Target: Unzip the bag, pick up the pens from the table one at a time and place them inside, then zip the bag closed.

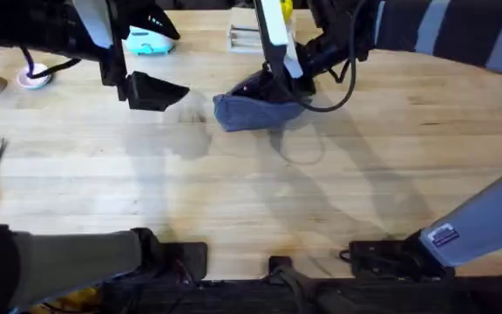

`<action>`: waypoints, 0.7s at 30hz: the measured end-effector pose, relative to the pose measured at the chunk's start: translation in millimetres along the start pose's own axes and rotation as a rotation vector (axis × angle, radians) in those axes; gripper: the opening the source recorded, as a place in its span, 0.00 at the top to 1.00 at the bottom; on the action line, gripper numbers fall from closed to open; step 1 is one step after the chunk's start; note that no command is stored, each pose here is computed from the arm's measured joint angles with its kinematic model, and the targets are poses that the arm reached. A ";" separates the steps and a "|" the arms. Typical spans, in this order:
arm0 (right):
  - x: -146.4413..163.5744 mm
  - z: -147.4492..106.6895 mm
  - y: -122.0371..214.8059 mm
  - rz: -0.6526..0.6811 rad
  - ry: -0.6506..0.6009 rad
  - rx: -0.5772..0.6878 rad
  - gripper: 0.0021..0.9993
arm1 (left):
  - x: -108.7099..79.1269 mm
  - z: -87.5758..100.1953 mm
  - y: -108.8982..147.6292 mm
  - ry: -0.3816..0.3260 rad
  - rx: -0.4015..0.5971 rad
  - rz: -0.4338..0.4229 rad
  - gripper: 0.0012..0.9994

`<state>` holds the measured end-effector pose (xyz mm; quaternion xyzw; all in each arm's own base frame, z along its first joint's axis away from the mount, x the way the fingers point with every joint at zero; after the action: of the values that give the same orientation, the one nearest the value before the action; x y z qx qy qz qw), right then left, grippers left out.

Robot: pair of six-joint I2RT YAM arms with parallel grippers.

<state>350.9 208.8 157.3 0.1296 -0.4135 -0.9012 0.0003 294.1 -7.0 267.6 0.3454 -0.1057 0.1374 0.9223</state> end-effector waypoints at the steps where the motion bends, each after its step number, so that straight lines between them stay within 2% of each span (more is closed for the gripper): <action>1: 0.3 0.0 -0.1 0.001 0.007 0.001 0.97 | 0.0 0.0 0.0 0.000 0.000 0.000 0.01; 4: 0.6 -0.5 -1.4 0.004 0.028 0.005 0.95 | 0.0 0.0 0.0 0.000 0.000 0.000 0.01; 5: 0.6 -0.8 -1.6 0.004 0.027 0.007 0.88 | 0.0 0.0 0.0 0.000 0.000 0.000 0.01; 10: 0.5 -2.1 -3.1 0.005 0.029 0.011 0.15 | 0.0 0.0 0.0 0.000 0.000 0.000 0.01; 11: 0.2 -2.3 -3.1 0.004 0.031 0.012 0.05 | 0.0 0.0 0.0 0.000 0.000 0.000 0.01; 13: -0.1 -2.5 -3.0 0.002 0.032 0.015 0.01 | 0.0 0.0 0.0 0.000 0.000 0.000 0.01; 21: -0.5 -2.4 -3.0 0.000 0.034 0.015 0.01 | 0.0 0.0 0.0 0.000 0.000 0.000 0.01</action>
<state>352.3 209.0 153.6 0.1449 -0.4202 -0.8958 0.0062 294.1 -7.0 267.6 0.3454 -0.1056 0.1374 0.9223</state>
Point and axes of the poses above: each hand's point on the last joint's axis, 136 mm out from that joint toward the fingers, its own y axis back along the fingers, its own x axis along the line the jaws close on, z = x × y, the point moved 7 cm from there along y, back along the fingers, and after that the axes turned 4 degrees about -y, right-handed, at the moved point
